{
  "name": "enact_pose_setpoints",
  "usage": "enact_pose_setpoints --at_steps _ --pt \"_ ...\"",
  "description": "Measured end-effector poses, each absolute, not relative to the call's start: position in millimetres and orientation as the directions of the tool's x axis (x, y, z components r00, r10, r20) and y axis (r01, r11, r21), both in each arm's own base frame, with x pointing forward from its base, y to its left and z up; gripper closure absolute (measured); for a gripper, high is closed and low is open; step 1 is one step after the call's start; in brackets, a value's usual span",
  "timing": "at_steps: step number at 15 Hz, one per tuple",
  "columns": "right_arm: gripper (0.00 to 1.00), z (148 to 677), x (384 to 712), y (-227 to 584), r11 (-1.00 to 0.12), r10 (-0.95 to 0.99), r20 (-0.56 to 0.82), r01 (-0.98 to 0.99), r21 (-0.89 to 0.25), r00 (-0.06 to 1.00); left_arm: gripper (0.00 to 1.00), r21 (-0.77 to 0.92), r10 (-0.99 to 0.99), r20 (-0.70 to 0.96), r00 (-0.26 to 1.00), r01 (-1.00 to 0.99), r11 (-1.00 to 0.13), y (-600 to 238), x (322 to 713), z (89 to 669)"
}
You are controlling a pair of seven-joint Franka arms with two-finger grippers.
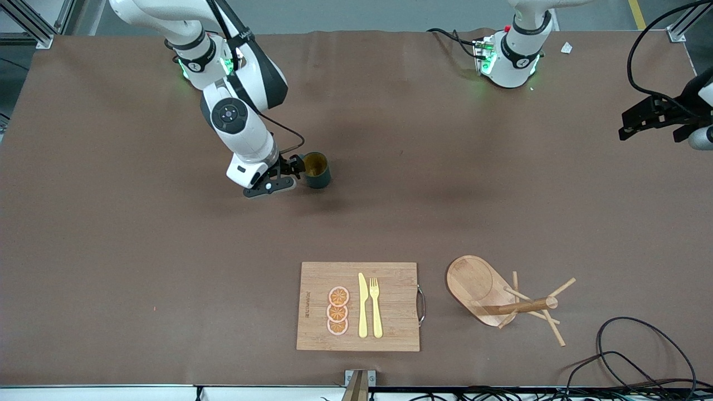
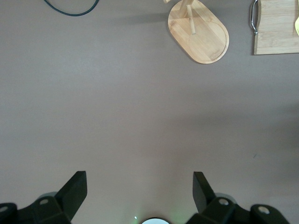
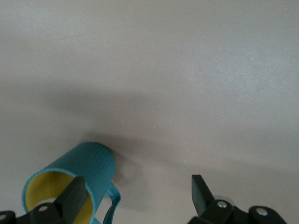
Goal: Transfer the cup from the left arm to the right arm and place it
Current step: 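Close the right gripper on the teal mug's rim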
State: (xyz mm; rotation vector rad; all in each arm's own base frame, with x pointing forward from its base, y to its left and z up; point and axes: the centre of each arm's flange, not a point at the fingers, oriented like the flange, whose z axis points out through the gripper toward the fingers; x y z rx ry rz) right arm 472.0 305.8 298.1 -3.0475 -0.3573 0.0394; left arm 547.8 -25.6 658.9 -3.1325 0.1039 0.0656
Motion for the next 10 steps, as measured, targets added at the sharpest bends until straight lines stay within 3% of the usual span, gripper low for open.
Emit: enact_pose_setpoints --at_steps 5,9,10 --pt "0.0 277.0 428.9 340.7 -0.968 0.242 0.001 0.241 -0.076 0.97 0.0 -0.009 -0.069 -0.032 0.997 -0.069 -0.998 -29.0 544.8 660.2" --pt "0.0 264.7 426.3 339.6 -0.969 0.239 0.001 0.238 -0.072 0.971 0.0 -0.01 -0.066 -0.028 0.997 -0.066 -0.998 -27.4 545.9 658.8" --pt "0.04 260.2 426.9 338.8 -0.969 0.237 -0.001 0.236 -0.07 0.972 0.0 -0.01 -0.066 -0.027 0.997 -0.066 -0.998 -27.4 545.9 658.9"
